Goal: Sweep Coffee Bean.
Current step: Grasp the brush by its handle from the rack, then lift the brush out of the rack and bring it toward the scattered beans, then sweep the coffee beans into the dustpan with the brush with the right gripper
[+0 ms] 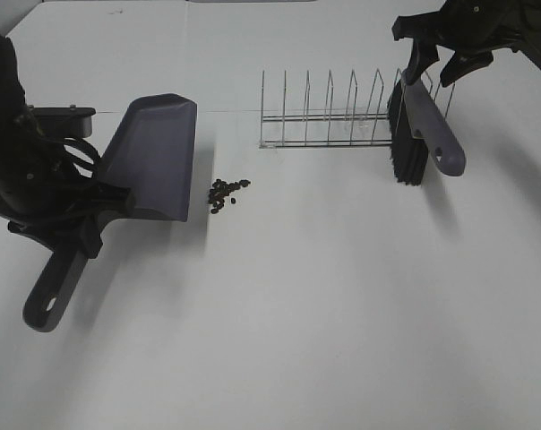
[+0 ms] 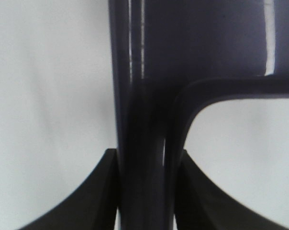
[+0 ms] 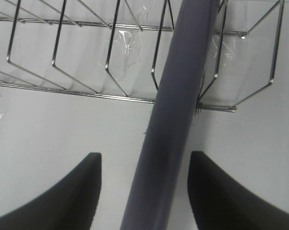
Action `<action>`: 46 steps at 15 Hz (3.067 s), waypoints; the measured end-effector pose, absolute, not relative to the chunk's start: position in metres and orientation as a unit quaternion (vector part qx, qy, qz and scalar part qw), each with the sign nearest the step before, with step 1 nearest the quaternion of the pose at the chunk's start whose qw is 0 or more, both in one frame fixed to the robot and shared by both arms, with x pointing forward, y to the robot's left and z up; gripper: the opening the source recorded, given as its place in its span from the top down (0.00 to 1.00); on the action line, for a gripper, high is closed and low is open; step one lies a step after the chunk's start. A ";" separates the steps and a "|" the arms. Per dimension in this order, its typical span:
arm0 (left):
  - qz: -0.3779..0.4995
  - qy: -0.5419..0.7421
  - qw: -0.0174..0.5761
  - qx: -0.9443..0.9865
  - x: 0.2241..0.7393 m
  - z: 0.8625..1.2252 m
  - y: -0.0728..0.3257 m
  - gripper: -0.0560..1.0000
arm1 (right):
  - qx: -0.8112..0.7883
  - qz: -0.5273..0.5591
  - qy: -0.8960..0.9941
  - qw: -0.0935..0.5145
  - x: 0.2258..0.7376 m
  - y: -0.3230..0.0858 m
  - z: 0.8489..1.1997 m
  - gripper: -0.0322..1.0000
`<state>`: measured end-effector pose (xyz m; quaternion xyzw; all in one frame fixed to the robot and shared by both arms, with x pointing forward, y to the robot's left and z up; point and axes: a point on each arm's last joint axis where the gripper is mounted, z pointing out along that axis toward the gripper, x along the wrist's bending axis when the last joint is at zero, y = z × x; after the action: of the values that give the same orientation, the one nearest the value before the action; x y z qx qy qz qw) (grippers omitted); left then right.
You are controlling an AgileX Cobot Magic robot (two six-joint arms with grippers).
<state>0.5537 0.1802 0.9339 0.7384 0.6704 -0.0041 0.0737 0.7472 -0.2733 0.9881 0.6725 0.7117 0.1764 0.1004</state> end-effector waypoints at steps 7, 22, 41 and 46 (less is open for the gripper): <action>-0.006 0.672 0.075 0.737 0.554 0.934 0.180 0.69 | 0.674 0.164 0.713 0.099 0.760 -0.273 0.945 0.46; -0.006 0.672 0.075 0.737 0.554 0.934 0.180 0.69 | 0.689 0.185 0.689 0.127 0.752 -0.276 1.019 0.62; 0.002 0.687 -0.024 0.726 0.551 0.879 0.191 0.70 | 0.591 0.090 0.789 0.142 0.648 -0.151 0.972 0.62; -0.004 0.672 -0.024 0.740 0.548 0.867 0.170 0.70 | 0.507 0.029 0.842 0.184 0.637 -0.083 0.918 0.62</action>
<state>0.5481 0.1701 0.8672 0.7401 0.6720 -0.0041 -0.0239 0.6371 -0.0827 0.9182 0.5068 0.8417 0.0286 0.1842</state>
